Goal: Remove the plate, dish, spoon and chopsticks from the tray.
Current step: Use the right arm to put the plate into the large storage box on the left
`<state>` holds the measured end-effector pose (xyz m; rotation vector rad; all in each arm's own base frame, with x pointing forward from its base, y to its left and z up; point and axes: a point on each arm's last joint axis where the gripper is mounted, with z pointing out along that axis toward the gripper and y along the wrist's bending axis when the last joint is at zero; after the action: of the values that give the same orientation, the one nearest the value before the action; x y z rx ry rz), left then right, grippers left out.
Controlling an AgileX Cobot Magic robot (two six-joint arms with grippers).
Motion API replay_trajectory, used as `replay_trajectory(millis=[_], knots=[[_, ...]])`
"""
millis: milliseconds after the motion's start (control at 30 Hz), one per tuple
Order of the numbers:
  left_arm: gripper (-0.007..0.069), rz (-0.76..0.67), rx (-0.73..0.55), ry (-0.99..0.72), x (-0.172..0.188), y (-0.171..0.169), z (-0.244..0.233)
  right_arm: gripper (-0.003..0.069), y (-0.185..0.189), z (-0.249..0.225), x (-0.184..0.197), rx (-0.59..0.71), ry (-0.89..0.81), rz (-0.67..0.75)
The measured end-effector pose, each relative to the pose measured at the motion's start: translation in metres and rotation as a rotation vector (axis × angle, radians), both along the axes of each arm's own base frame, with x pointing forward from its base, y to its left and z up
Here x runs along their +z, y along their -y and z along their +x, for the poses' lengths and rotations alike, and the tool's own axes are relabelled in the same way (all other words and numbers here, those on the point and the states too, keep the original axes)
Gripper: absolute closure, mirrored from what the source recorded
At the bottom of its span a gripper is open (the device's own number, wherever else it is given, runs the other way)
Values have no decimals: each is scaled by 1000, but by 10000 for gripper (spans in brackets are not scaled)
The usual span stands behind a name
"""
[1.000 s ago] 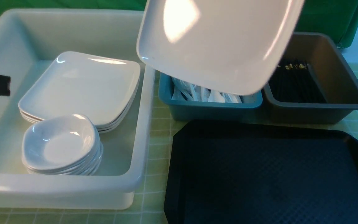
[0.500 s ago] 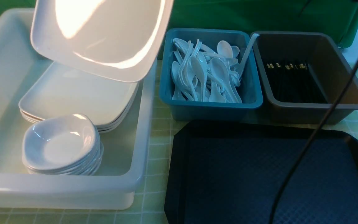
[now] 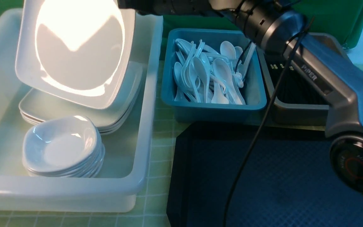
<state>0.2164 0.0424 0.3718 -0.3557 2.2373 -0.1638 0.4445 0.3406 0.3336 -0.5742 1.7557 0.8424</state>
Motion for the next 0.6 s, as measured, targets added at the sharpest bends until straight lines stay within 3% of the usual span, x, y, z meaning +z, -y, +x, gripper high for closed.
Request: replay_trajectory(millis=[433,600], knots=[[641,4,-6,1,0,0,0,609,-9,15,-46,-23,-34,-30],[641,20,-19,1,0,0,0,454,-9,18,-47,-39,-8,-44]])
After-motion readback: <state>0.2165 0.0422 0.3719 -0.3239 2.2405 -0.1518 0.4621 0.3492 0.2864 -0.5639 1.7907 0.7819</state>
